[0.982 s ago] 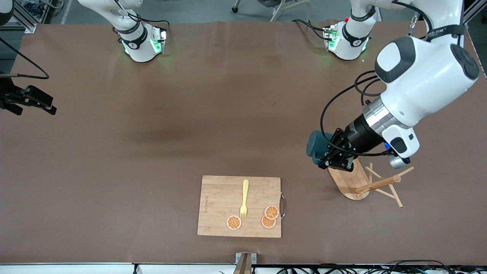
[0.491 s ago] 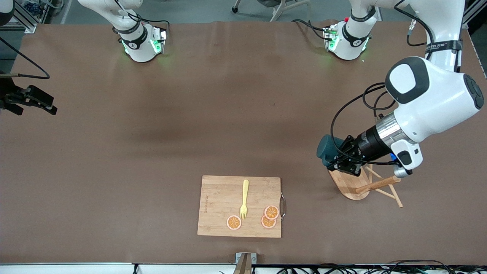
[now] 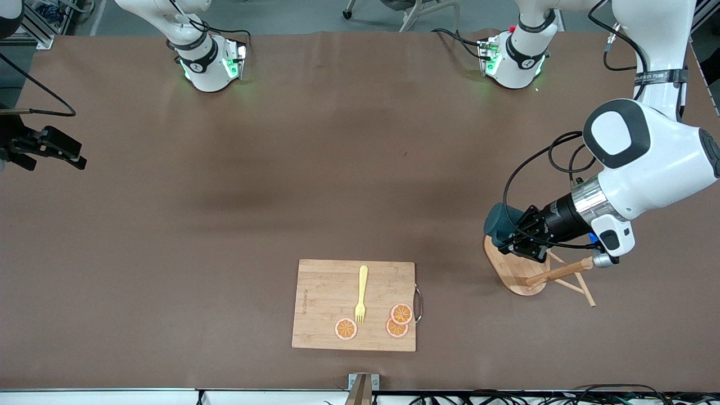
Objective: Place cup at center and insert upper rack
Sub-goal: 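Guide the mug handle over a peg of the wooden mug tree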
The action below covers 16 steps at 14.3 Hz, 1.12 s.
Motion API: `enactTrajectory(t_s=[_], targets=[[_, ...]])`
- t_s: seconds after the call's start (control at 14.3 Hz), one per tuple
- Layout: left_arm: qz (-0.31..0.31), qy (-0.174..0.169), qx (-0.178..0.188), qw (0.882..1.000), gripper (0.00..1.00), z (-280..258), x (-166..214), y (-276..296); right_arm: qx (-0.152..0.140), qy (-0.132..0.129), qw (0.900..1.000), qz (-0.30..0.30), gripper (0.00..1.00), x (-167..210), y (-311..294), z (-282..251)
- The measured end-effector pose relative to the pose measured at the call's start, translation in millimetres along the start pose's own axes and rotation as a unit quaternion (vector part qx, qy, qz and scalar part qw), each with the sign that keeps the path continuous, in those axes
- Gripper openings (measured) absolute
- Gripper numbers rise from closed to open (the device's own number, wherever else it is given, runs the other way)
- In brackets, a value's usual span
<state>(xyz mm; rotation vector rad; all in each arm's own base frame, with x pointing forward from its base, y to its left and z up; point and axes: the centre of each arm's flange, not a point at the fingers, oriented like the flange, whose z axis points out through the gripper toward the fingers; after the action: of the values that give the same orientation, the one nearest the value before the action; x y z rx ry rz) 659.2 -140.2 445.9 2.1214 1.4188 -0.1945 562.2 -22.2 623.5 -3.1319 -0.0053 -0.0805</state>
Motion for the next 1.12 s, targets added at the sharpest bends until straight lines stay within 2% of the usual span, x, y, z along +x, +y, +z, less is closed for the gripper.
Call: enactTrajectory(t_s=[0.7,1.12], targets=[[0.005,-0.035,-0.035,0.999,0.05,-2.6,30.0,-5.2,0.0,0.0,1.0,0.0,1.0,0.1,-0.3,-0.1],[-0.008,-0.033,-0.042,0.999,0.05,4.0,41.7,-7.1,0.0,0.001,1.0,0.0,1.0,0.2,-0.5,-0.2]])
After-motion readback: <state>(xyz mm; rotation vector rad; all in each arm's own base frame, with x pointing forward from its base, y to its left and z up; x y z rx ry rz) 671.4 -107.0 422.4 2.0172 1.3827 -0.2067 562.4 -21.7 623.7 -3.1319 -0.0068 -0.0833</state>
